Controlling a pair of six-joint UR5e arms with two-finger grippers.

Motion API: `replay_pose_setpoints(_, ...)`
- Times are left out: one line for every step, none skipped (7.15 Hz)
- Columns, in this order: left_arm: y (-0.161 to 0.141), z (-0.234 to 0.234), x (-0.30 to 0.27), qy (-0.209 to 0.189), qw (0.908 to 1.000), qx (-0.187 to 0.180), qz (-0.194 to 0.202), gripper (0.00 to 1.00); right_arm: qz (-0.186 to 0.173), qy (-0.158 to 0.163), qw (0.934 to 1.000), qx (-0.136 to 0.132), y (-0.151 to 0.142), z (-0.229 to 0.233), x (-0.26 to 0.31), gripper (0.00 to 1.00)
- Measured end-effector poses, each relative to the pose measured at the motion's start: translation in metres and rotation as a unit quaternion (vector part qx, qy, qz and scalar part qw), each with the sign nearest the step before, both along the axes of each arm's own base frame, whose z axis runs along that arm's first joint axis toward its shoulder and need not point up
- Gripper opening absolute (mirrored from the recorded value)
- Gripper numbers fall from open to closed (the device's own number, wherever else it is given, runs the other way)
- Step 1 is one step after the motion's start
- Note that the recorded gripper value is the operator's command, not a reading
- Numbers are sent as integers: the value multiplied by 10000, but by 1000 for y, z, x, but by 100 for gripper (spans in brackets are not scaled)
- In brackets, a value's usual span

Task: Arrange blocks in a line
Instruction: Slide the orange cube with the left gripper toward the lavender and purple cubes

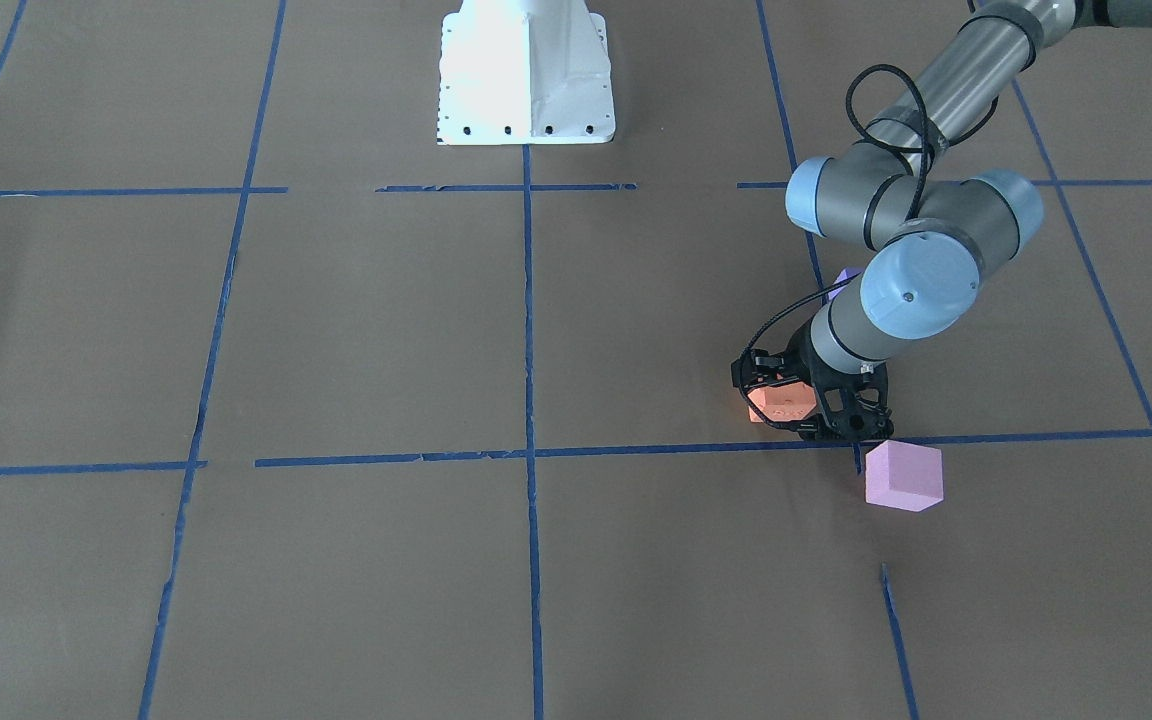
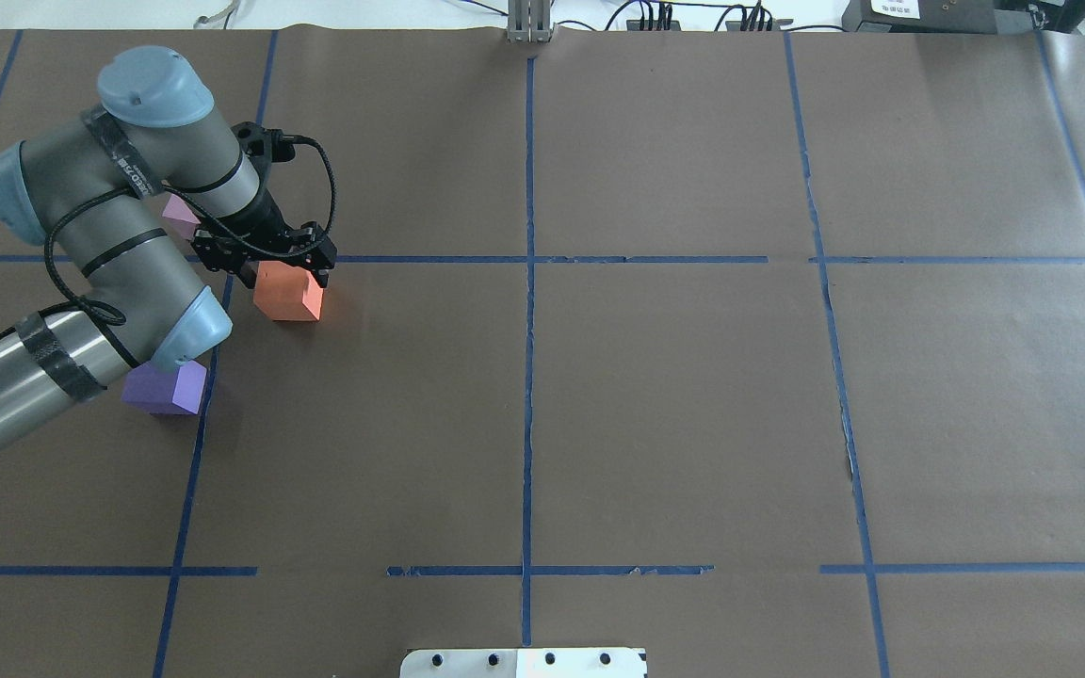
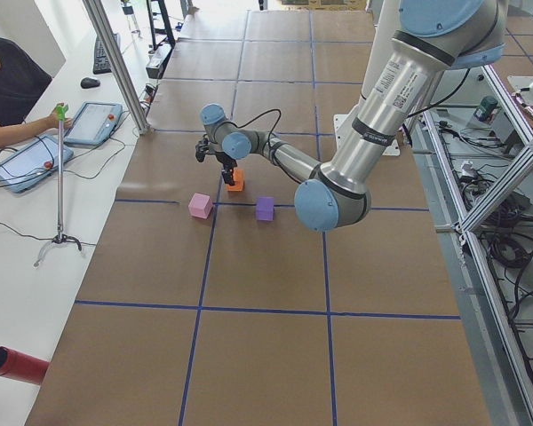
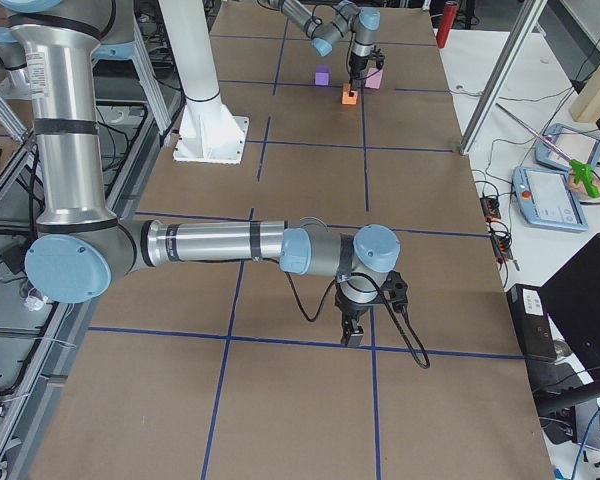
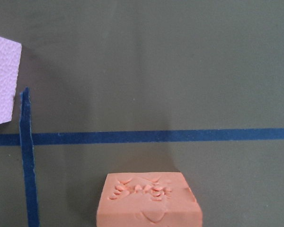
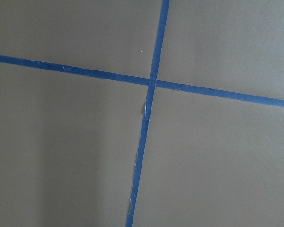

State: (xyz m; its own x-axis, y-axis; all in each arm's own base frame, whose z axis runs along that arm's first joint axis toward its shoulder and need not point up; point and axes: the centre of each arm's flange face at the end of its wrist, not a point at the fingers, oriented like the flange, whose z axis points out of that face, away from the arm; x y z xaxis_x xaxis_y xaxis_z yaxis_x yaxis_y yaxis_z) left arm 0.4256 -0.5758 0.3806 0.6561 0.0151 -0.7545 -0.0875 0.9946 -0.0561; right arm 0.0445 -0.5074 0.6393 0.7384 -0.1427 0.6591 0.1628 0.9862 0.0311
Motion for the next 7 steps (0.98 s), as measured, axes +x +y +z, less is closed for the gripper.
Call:
replay_pose_setpoints(0,2,2,-33,10000,21,-10,98,1,0,10000,0,0,0,0,100)
replay_pose_setpoints(1,4,3,-61,10000,40,-19,72,0,0,10000,2,0,0,0,100)
replay_pose_setpoints(1,5,4,-65,10000,53,-28,36,-1,0,10000,3,0,0,0,100)
replay_pose_setpoints(1,6,4,-53,10000,60,-44,15,0,0,10000,2,0,0,0,100)
replay_pose_setpoints(1,5,4,-39,10000,58,-67,8,2,0,10000,-1,0,0,0,100)
replay_pose_setpoints(-3,1,-4,-15,9999,73,-130,9,4,0,10000,-4,0,0,0,100)
replay_pose_setpoints(-11,-12,-26,-15,9996,75,-267,9,3,0,10000,-4,0,0,0,100)
